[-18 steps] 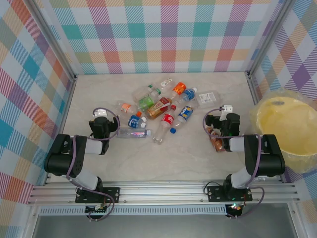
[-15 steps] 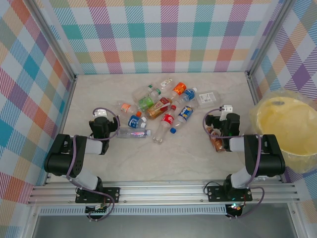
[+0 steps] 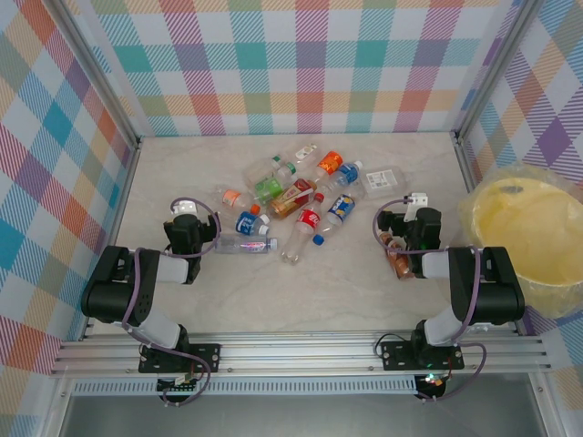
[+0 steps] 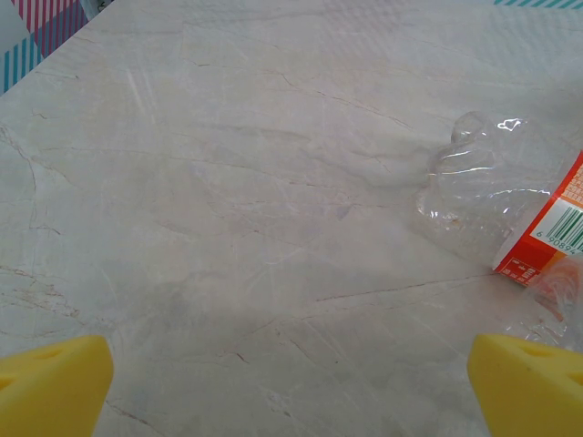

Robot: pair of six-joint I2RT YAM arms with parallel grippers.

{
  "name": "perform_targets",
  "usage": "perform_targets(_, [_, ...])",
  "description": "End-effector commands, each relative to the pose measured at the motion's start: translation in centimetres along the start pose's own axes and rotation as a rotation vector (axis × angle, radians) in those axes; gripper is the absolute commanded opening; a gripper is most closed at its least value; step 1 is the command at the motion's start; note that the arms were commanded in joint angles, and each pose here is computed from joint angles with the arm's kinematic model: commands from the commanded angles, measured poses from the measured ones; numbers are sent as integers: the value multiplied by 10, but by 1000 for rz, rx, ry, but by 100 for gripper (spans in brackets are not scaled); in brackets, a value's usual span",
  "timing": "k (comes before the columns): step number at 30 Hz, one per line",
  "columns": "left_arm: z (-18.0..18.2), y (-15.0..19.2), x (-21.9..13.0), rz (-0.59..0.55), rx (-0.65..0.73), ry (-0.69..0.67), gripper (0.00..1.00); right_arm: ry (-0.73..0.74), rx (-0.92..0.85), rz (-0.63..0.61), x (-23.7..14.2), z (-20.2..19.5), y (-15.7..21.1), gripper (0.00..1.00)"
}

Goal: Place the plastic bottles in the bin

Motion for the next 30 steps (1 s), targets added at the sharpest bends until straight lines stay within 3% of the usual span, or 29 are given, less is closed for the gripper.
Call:
perform_targets(1, [-2, -10, 0, -38, -20, 15, 100, 3, 7, -38, 0, 0, -8, 100])
perform_targets(14, [-2, -11, -1, -44, -18, 18, 100, 4, 4, -44, -1, 1, -9, 100])
perform_targets(20, [-2, -27, -8, -2, -3, -17, 100, -44, -22, -32, -12, 6, -36, 100])
perform_targets(26, [1, -52, -25, -1, -52, -58, 100, -146, 22, 88, -18, 20, -54, 100])
perform_targets(30, [4, -67, -37, 22, -181, -101, 100, -106, 79, 285, -20, 26, -54, 100])
Point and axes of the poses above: each hand's point on the last joint's axis, 136 mm out from that joint toward the fingers, its own x axis out along the fingers, its own z axis along the line the jaws close on, y = z × x, the point moved 5 cm from there along -x, back along the fingers, and after that the axes turned 8 degrees about -x, right-handed, at the moved point
